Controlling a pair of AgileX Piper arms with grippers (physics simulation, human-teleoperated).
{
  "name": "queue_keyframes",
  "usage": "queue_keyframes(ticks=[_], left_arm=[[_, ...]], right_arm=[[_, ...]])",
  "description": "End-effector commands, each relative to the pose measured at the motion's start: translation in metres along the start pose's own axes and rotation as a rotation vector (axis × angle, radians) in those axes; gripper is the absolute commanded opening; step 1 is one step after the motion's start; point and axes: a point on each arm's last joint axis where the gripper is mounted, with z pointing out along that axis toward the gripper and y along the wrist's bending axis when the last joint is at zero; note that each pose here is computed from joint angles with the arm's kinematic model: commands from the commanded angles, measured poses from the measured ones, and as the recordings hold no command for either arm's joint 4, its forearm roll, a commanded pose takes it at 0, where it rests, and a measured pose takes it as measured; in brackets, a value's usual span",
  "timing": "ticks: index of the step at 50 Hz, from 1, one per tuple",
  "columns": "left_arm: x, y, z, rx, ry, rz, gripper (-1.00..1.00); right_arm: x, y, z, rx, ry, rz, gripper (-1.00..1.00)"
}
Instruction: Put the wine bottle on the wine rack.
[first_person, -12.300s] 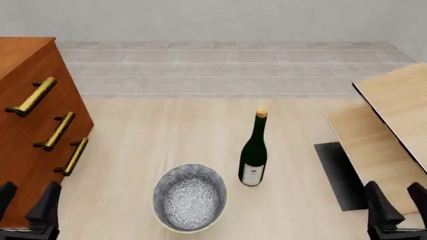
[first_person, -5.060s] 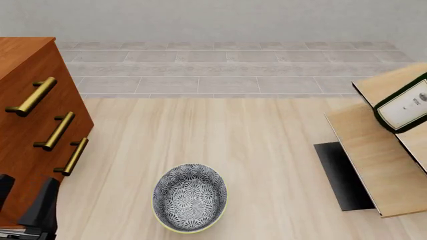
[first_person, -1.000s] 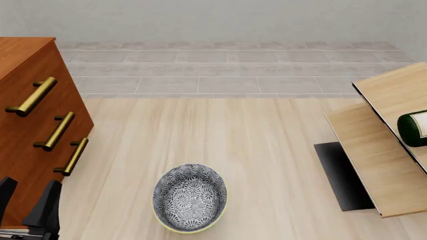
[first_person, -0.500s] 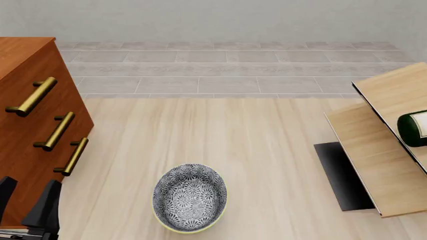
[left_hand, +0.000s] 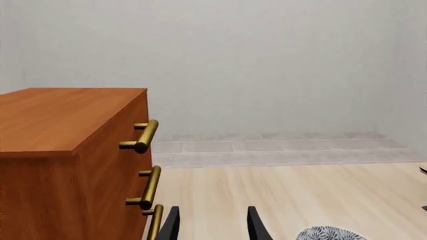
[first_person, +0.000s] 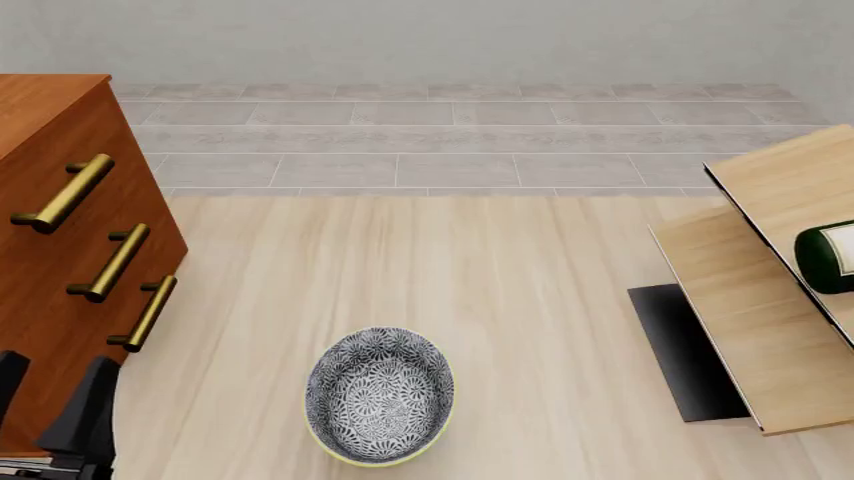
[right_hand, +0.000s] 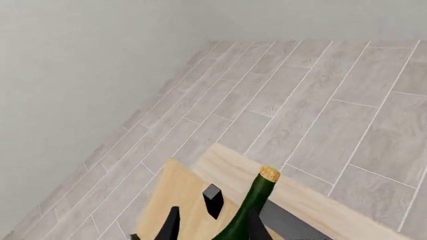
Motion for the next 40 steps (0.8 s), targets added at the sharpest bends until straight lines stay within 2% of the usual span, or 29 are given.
queue_keyframes(ticks=[1, 13, 14, 17, 27, 33, 34, 37, 40], left_arm=[[-0.001, 0.000, 0.000, -0.006, -0.003, 0.000, 1.00], [-0.002, 0.001, 0.000, -0.013, -0.004, -0.002, 1.00], [-0.001, 0.001, 0.000, -0.014, -0.003, 0.000, 1.00], [-0.001, 0.001, 0.000, -0.014, -0.003, 0.000, 1.00], [-0.003, 0.001, 0.000, -0.019, -0.006, 0.000, 1.00], [-0.004, 0.001, 0.000, -0.018, -0.009, 0.000, 1.00], [-0.005, 0.001, 0.000, -0.018, -0.008, 0.000, 1.00], [-0.005, 0.001, 0.000, -0.017, -0.007, 0.003, 1.00], [-0.006, 0.001, 0.000, -0.014, -0.009, 0.002, 1.00]], right_arm=[[0.004, 0.010, -0.014, -0.048, 0.008, -0.017, 1.00], [0.012, 0.022, -0.025, -0.113, 0.024, -0.061, 1.00], [0.016, 0.027, -0.030, -0.144, 0.037, -0.076, 1.00], [0.016, 0.026, -0.030, -0.141, 0.033, -0.082, 1.00], [0.024, 0.034, -0.043, -0.205, 0.049, -0.121, 1.00], [0.030, 0.038, -0.058, -0.255, 0.047, -0.155, 1.00], [0.031, 0.040, -0.063, -0.277, 0.044, -0.179, 1.00], [0.036, 0.041, -0.068, -0.305, 0.051, -0.189, 1.00], [0.040, 0.042, -0.077, -0.344, 0.035, -0.230, 1.00]])
